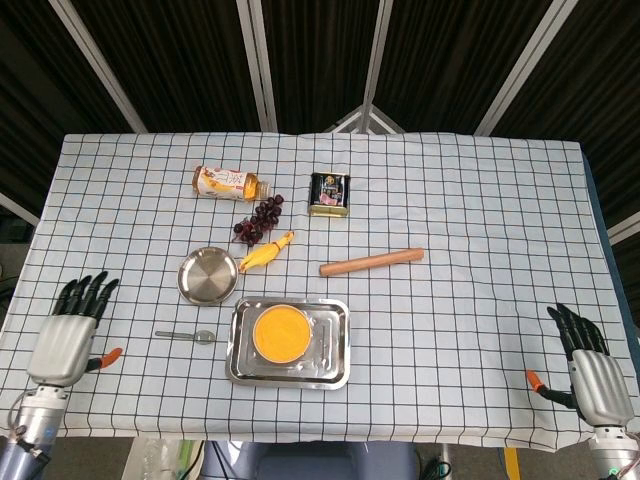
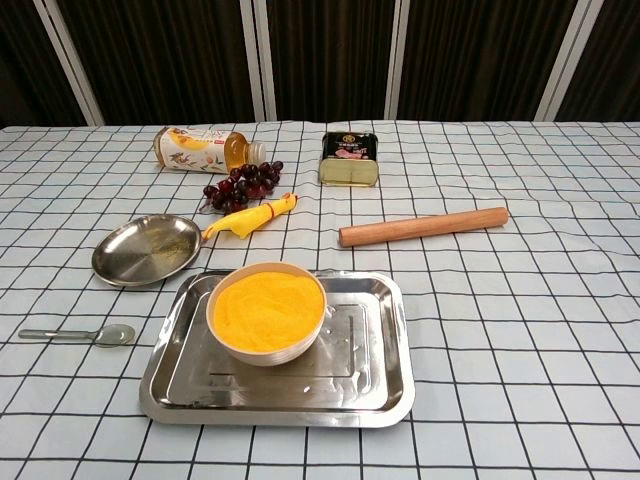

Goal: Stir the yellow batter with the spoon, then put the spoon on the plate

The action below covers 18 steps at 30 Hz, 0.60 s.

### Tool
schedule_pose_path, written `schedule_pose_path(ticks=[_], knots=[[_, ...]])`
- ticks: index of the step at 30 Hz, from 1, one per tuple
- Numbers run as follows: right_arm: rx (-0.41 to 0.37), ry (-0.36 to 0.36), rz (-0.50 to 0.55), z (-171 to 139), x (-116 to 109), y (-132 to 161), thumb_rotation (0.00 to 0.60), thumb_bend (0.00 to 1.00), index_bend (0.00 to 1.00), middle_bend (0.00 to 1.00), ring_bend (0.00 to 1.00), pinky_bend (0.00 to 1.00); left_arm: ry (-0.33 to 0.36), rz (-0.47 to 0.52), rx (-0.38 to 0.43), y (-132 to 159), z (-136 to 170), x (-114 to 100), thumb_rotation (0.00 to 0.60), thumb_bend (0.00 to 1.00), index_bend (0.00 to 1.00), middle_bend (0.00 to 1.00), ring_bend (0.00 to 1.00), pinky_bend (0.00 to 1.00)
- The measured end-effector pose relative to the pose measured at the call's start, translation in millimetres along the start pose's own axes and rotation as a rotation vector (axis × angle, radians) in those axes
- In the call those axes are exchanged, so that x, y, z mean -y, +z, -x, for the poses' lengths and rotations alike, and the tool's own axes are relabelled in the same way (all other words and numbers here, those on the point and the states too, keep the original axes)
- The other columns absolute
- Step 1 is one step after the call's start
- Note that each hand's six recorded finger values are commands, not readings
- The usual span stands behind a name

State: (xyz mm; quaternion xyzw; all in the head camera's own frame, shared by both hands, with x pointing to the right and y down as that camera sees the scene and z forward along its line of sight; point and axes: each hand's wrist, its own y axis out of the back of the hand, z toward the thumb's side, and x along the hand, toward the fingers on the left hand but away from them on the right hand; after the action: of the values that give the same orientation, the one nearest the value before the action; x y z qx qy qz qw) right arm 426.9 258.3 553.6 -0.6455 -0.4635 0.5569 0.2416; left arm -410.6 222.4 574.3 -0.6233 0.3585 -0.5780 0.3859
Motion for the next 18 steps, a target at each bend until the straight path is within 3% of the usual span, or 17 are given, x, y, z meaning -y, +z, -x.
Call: schedule_pose_path(ticks=[7, 18], knots=[[-0.005, 0.001, 0.003, -0.6, 1.0, 1.0, 0.6, 0.32, 0.0, 0.0, 0.0, 0.0, 0.039, -0.001, -0.023, -32.1, 30.1, -9.3, 0.6, 0.09, 0.0, 0.0, 0.0, 0.0], [0.007, 0.019, 0.014, 0.8, 3.5, -1.1, 0.6, 0.32, 0.0, 0.0, 0.0, 0.0, 0.011, 0.009, -0.022, -31.9, 28.3, -4.1, 0.6, 0.09, 0.0, 0.0, 0.0, 0.0]])
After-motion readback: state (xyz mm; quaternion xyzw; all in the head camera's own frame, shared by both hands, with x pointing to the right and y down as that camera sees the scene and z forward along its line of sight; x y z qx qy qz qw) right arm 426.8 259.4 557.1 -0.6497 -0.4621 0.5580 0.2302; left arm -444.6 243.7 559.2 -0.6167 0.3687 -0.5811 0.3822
